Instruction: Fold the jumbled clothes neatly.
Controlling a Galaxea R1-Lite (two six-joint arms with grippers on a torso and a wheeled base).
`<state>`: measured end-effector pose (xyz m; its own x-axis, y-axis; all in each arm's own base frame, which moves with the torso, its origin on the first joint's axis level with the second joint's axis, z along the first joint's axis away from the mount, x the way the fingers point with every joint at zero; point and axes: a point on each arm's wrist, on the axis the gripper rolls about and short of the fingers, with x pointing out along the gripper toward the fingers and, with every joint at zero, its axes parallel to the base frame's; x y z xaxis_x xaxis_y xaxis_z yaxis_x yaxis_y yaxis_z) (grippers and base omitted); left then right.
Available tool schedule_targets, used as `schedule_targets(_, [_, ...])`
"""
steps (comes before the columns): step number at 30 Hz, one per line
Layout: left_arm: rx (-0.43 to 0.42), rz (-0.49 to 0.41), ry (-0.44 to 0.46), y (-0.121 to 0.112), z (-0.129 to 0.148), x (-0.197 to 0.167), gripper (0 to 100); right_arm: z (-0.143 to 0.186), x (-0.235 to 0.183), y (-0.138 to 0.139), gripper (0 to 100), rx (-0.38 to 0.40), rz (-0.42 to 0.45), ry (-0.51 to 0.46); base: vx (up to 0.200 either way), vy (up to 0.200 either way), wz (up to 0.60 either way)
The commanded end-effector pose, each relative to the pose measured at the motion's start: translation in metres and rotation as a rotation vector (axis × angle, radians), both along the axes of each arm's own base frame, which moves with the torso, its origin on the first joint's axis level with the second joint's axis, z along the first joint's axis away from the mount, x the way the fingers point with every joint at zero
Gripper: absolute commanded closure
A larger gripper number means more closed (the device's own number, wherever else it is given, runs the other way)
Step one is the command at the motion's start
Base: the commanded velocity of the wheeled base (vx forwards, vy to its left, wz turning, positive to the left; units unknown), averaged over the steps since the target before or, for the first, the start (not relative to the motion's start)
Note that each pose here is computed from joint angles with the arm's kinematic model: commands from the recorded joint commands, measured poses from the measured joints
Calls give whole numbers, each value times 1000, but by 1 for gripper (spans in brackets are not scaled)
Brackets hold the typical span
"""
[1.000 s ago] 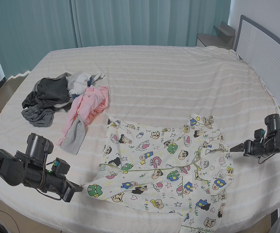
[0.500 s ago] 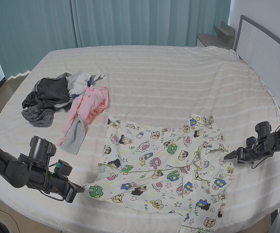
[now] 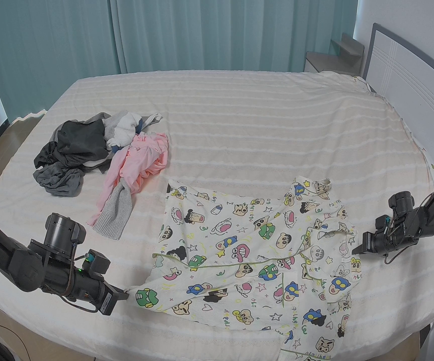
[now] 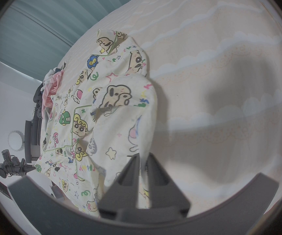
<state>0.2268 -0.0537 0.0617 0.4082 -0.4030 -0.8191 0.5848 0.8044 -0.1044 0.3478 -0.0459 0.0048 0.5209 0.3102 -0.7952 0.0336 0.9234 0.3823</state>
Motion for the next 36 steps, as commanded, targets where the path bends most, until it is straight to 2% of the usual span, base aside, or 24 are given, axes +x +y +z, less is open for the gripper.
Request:
schedule_targets(1, [2,7,3,1,-1,1,100,2,0,-7,100,-21,-29,-8,0,0,0])
schedule_targets(14, [9,26,13,5,-4,3,100,6,-6,-42,100,-32,-120,-22,0,0,0])
schedule_targets(36, [13,40,36,8,-10,8,100,12,-3,-67,100,-52,-172,-62,0,0,0])
